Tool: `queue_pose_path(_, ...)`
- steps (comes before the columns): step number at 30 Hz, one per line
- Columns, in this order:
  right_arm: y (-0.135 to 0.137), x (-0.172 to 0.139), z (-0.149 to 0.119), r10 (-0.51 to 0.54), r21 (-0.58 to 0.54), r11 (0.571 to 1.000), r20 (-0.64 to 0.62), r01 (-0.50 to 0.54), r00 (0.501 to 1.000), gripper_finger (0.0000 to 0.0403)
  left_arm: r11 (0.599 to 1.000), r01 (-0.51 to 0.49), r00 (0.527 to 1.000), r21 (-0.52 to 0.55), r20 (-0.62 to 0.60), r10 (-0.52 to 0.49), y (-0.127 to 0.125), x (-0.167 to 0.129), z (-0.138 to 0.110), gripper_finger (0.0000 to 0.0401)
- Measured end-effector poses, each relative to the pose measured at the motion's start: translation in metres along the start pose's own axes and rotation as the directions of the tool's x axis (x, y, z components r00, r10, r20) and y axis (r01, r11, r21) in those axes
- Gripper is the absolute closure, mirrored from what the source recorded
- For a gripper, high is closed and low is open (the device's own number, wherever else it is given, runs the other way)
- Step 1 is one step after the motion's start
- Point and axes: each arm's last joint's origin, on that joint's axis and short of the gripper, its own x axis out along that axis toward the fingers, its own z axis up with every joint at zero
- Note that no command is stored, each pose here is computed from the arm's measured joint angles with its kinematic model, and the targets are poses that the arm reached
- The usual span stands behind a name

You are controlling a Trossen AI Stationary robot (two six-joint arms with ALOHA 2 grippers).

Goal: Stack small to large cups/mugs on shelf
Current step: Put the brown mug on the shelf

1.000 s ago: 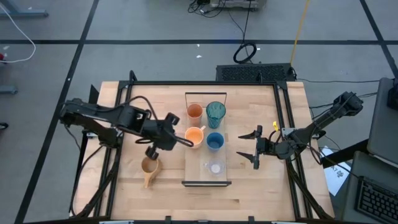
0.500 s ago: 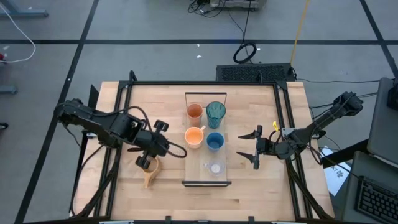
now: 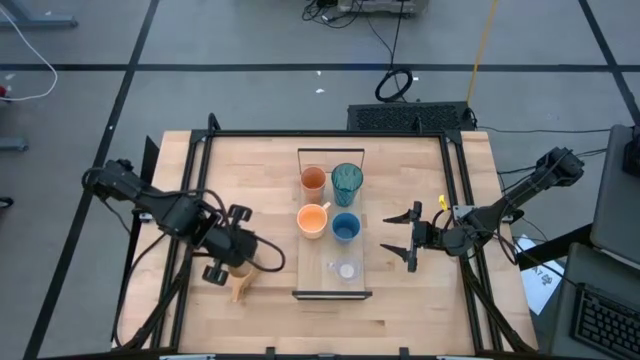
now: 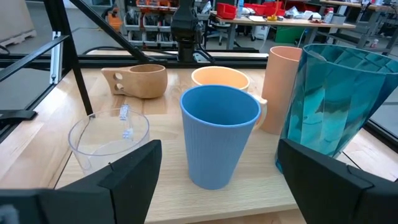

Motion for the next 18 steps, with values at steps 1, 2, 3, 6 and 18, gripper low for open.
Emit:
queue_pose_path(1, 0.000, 0.000, 0.000, 0.000, 0.000, 1.000, 0.000, 0.000, 1.000, 0.0092, 1.000, 0.000, 1.000, -0.014, -0.015, 0.000, -0.002, 0.000, -0.002, 0.0313)
queue_pose_path(2, 0.000, 0.000, 0.000, 0.000, 0.000, 1.000, 0.000, 0.000, 1.000, 0.0092, 1.000, -0.001, 1.000, -0.030, -0.027, 0.000, -0.004, 0.000, -0.003, 0.0313)
queue_pose_path(3, 0.000, 0.000, 0.000, 0.000, 0.000, 1.000, 0.000, 0.000, 1.000, 0.0092, 0.999, -0.001, 0.999, -0.048, -0.035, -0.001, -0.006, 0.000, -0.004, 0.0313)
queue_pose_path(6, 0.000, 0.000, 0.000, 0.000, 0.000, 1.000, 0.000, 0.000, 1.000, 0.0092, 0.996, 0.002, 0.999, -0.090, -0.045, -0.006, -0.013, -0.001, -0.007, 0.0313)
queue_pose_path(18, 0.000, 0.000, 0.000, 0.000, -0.001, 1.000, 0.000, 0.000, 1.000, 0.0092, 0.980, -0.021, 0.998, -0.197, -0.055, 0.010, -0.032, -0.004, -0.014, 0.0313)
